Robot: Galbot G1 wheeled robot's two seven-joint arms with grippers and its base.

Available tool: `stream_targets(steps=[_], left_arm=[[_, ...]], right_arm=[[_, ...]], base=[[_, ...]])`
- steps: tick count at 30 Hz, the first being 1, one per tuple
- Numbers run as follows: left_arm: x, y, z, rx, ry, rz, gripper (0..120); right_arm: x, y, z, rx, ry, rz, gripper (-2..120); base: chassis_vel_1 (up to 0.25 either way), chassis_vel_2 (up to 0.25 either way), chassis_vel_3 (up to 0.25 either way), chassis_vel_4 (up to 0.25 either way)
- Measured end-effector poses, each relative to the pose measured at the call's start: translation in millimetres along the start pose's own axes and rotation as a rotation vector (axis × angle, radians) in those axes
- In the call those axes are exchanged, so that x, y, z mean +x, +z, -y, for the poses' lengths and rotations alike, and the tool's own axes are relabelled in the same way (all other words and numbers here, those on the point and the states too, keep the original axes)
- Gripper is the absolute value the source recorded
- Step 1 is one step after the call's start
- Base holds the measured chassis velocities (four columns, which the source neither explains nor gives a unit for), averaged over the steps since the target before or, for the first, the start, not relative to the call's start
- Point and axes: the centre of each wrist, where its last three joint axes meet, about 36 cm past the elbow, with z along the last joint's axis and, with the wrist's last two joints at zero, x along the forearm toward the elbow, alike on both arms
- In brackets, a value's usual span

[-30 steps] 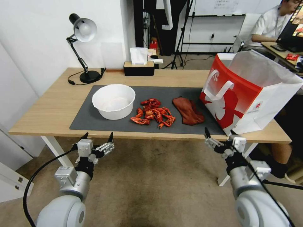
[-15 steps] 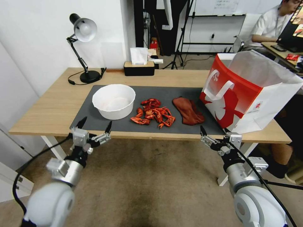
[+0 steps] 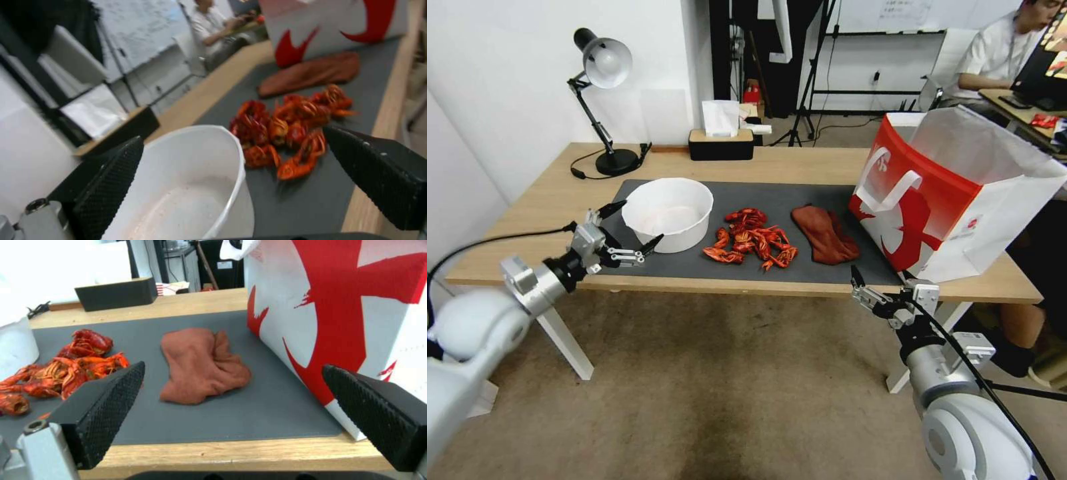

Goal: Sweep shrimp from table into container with towel, then put container into takeout bag.

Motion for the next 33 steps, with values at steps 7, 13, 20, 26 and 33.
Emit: stream_targets(steps=[7,13,20,26,33], left_arm=[[-32.0,-0.4,-55.5,-0.041,0.201,-0.092,100],[-63.6,-4.2,-79.1,-0.07,0.33,-0.166,100],[-76.7,-3.6,-94.4,-0.07,0.422,-0.257,100],[-79.0,-0.7,-101.6,-0.063,0.444,-0.298,83],[-79.8,6.2,-115.8,-0.056,0.443,-0.353,53]], right_arm=[[-0.9,-0.2,3.8,-0.001,0.019,0.002,100],[-1.3,0.0,7.4,0.001,0.034,0.003,100],[-0.8,0.4,8.9,-0.002,0.045,0.002,100],[-1.0,0.3,8.9,-0.003,0.047,0.003,100],[-1.4,0.6,8.4,-0.008,0.05,0.005,100]], base=[[0.0,0.0,0.0,0.0],[0.0,0.0,0.0,0.0],[0.0,0.0,0.0,0.0],[0.0,0.0,0.0,0.0],[0.0,0.0,0.0,0.0]])
